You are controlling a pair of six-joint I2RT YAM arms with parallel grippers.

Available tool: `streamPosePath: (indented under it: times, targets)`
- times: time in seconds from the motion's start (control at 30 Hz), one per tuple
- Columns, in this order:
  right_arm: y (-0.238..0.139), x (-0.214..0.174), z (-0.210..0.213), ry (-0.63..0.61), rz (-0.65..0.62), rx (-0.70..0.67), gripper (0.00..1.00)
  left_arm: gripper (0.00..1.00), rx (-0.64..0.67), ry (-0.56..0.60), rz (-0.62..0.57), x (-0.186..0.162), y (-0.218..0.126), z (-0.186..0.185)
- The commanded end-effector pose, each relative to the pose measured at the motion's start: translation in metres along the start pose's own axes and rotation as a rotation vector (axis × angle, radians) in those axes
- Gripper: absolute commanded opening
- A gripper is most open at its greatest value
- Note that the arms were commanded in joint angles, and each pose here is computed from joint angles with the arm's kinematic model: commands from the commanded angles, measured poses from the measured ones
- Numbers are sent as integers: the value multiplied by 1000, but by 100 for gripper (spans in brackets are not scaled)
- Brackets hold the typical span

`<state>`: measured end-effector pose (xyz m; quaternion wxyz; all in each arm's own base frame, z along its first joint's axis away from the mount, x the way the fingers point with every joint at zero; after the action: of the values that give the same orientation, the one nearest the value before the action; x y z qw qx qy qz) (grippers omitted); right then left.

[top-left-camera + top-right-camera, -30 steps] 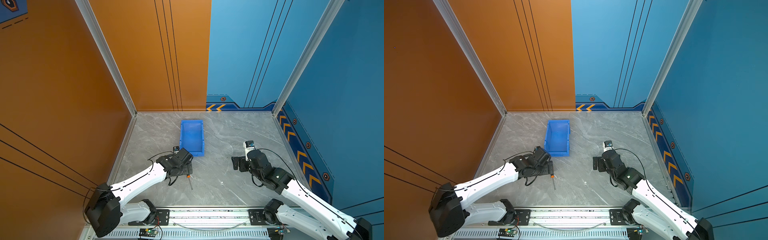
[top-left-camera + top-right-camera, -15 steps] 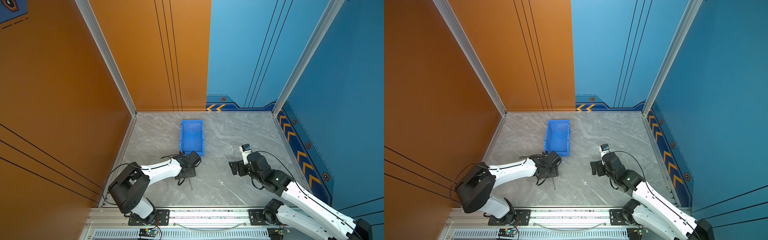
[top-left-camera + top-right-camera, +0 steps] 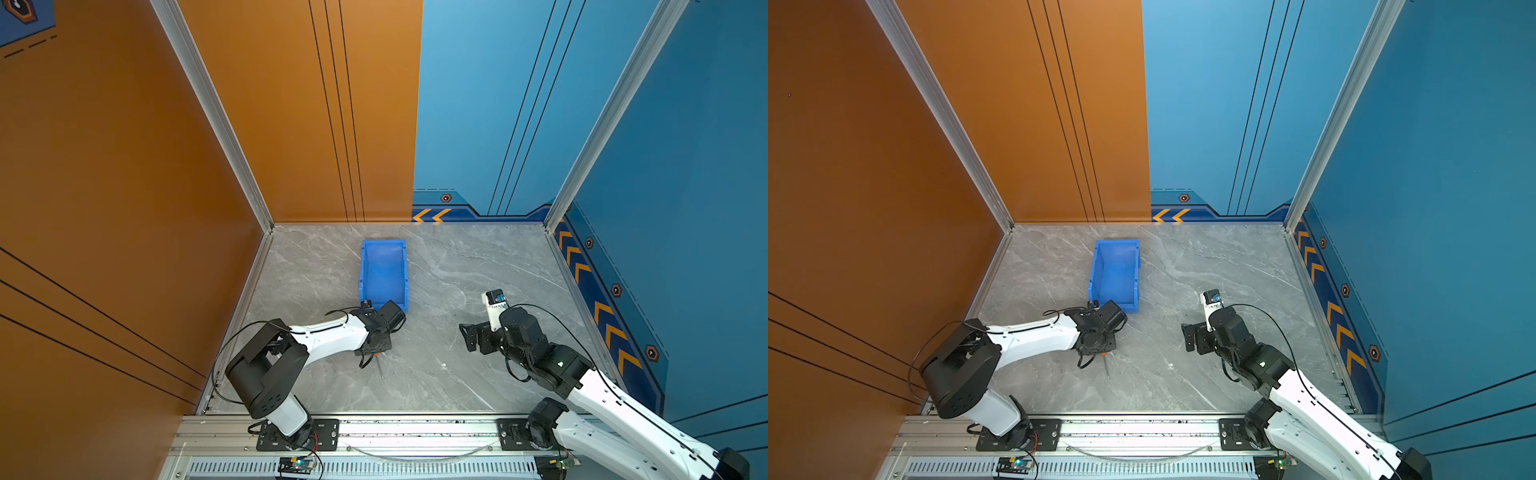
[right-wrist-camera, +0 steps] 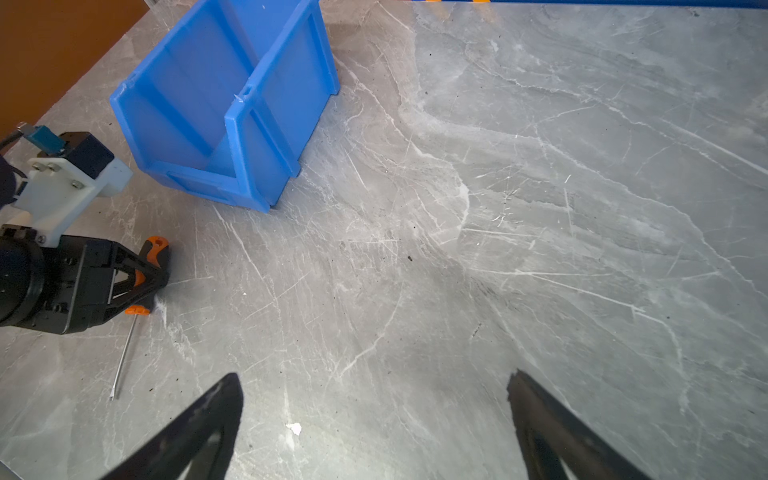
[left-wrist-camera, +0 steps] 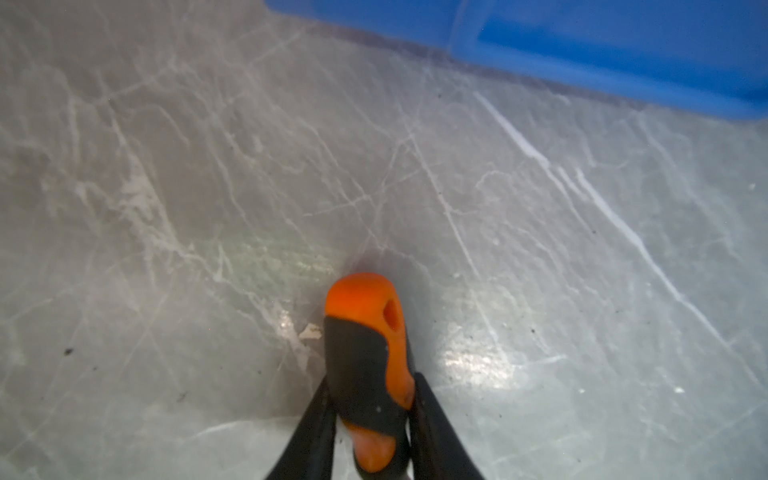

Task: Put the screwdriver in the bin
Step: 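Close the left gripper on the screwdriver handle and lift it, then carry the screwdriver with the left gripper over the blue bin and lower it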

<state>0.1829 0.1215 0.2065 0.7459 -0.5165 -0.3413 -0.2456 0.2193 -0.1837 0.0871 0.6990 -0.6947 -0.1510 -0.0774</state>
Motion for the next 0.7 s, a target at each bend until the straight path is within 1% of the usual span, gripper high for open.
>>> streamPosePath:
  times: [0.0,0.07,0.2,0.3,0.5,0.67]
  targets:
    - [0,1,-4,-9,-23,-20,100,20,6,11,15,-5,2,-1]
    - [-1,5,-5,-14,-40,-25,100,15,-1,15,12,-4,0,-2]
    - [-3,14,-6,-13,-64,-29,100,7,-22,27,1,0,-5,-5]
    - [-2,20,-6,-8,-73,-31,100,0,-47,49,-31,8,-17,-9]
    - [-1,36,-5,0,-109,-28,100,0,-95,122,-104,38,-53,-18]
    - [3,55,-4,-7,-129,-28,100,0,-155,141,-187,81,-86,-25]
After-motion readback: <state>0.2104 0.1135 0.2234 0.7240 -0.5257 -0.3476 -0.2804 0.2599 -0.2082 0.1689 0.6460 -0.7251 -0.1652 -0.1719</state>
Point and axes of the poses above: each gripper's point midway between its finger pads, its own y axis out along the fingers, its own z axis along the line the jaws close on, x = y × z, the point moved 7 cm from there along -y, back along the fingers, and after that the axes turned 6 degrees about y, right-handed, at the moved point
